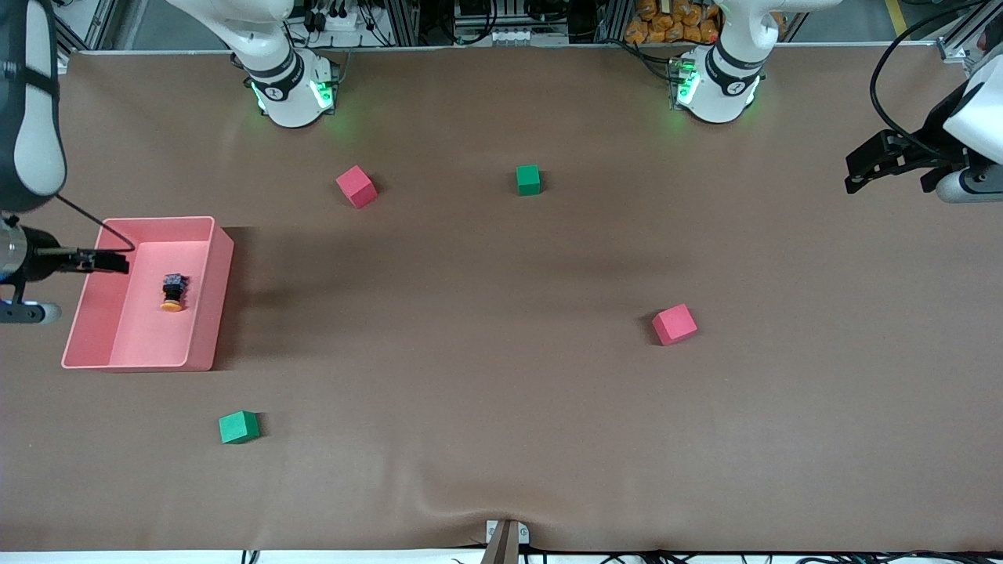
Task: Place and upright button with both arms
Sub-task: 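Lower the right gripper and grasp the yellow-capped button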
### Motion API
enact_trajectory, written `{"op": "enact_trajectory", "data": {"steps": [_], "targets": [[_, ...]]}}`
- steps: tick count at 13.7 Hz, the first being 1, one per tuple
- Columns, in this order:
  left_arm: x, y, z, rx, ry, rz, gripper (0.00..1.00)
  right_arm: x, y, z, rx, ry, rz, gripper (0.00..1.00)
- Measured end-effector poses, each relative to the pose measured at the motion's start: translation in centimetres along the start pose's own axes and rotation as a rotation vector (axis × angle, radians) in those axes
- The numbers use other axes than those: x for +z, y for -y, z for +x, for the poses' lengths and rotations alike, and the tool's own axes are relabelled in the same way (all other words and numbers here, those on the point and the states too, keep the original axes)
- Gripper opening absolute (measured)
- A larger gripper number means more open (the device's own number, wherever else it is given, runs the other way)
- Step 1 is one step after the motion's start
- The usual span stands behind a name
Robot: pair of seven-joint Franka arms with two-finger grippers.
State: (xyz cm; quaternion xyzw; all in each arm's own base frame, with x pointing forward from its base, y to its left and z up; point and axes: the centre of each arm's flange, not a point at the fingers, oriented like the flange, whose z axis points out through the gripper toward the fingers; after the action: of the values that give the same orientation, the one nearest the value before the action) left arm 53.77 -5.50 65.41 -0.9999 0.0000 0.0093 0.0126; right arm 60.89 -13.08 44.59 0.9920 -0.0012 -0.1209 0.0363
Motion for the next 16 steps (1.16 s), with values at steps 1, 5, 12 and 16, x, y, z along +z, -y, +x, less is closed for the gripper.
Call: {"op": "enact_trajectory", "data": {"steps": [1, 5, 12, 16], "targets": [[0.0, 0.0, 0.0, 0.000, -0.001, 0.000, 1.00, 1.9, -1.5, 0.6, -0.011, -0.006, 0.009, 1.00], [-0.3, -0.2, 0.3, 0.003, -0.033, -0.003, 1.00, 9.1, -5.4, 0.8, -0.028, -0.039, 0.057, 1.00], [-0.6, -2.2, 0.5, 0.038, -0.064, -0.007, 1.00, 18.3, -5.9, 0.9, -0.091, -0.081, 0.073, 1.00], [-0.6, -3.6, 0.3, 0.064, -0.068, -0.008, 1.00, 22.9, -6.9, 1.0, -0.119, -0.085, 0.083, 1.00]]}}
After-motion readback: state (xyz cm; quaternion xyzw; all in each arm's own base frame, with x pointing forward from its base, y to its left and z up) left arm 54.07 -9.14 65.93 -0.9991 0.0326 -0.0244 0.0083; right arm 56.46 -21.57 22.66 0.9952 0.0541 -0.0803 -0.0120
